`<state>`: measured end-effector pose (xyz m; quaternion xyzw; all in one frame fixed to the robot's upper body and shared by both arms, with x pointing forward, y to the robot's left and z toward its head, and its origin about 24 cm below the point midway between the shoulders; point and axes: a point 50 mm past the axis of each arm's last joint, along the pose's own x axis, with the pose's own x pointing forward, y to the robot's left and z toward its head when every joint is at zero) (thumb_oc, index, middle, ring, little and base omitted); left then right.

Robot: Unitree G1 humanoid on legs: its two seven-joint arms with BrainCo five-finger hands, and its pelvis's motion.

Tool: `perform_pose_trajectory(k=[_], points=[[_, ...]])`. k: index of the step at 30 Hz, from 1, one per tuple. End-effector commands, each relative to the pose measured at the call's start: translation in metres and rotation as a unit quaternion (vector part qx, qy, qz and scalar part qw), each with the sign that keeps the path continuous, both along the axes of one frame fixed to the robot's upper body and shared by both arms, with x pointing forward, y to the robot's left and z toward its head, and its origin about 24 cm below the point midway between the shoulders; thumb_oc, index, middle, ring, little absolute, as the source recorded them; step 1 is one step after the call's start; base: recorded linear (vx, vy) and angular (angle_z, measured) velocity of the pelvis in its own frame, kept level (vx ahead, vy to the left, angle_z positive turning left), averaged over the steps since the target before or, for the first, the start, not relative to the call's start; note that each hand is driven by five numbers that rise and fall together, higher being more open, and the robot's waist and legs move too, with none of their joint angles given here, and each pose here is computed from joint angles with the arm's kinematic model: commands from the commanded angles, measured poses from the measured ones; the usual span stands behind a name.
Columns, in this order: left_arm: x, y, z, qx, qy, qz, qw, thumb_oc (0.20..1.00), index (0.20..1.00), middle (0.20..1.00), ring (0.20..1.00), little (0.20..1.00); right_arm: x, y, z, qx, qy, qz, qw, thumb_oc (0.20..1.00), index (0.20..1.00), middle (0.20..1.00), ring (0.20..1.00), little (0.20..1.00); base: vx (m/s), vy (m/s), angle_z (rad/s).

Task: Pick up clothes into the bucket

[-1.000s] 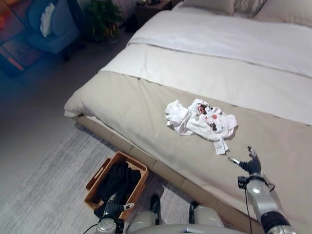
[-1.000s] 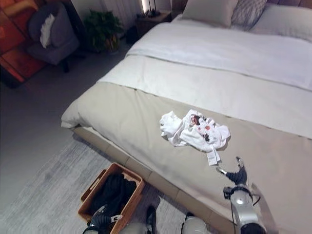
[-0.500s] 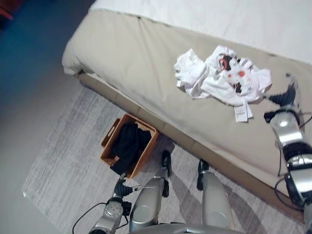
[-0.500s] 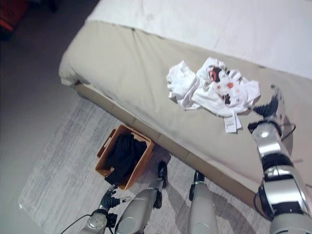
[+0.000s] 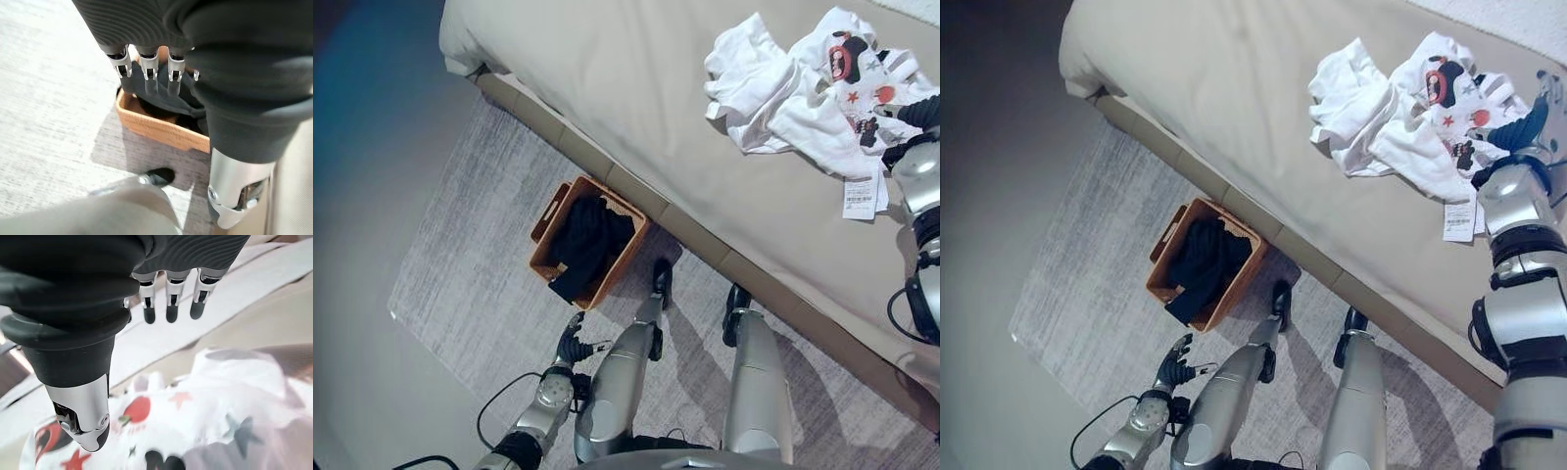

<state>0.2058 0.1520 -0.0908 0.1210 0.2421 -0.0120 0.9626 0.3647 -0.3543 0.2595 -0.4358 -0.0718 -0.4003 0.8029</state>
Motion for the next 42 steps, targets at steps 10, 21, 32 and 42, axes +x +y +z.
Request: perform_pose_trajectory(k=[10, 21, 32, 42], points=[[0.022, -0.022, 0.019, -0.036, -0.046, -0.024, 0.998, 1.000, 1.000, 1.000, 1.000, 1.000, -0.002, -0.003, 0.042, -0.070, 0.042, -0.005, 0.997, 1.000, 1.000, 1.000, 1.000, 1.000, -0.01, -0.024, 0.06], [0.027, -0.020, 0.021, -0.043, -0.043, -0.032, 0.998, 1.000, 1.000, 1.000, 1.000, 1.000, 0.003, -0.001, 0.032, -0.056, 0.103, 0.038, 0.992, 0.200, 0.200, 0.200, 0.200, 0.200, -0.01, -0.019, 0.02], [0.028, -0.015, 0.020, -0.037, -0.044, -0.022, 0.998, 1.000, 1.000, 1.000, 1.000, 1.000, 0.007, 0.021, 0.057, -0.042, -0.001, 0.095, 0.995, 0.200, 0.200, 0.200, 0.200, 0.200, 0.00, 0.000, 0.00], [0.026, 0.015, 0.017, -0.001, -0.041, 0.020, 0.999, 1.000, 1.000, 1.000, 1.000, 1.000, -0.028, 0.041, 0.138, -0.034, -0.248, 0.147, 0.957, 0.200, 0.200, 0.200, 0.200, 0.200, 0.01, 0.025, -0.03]])
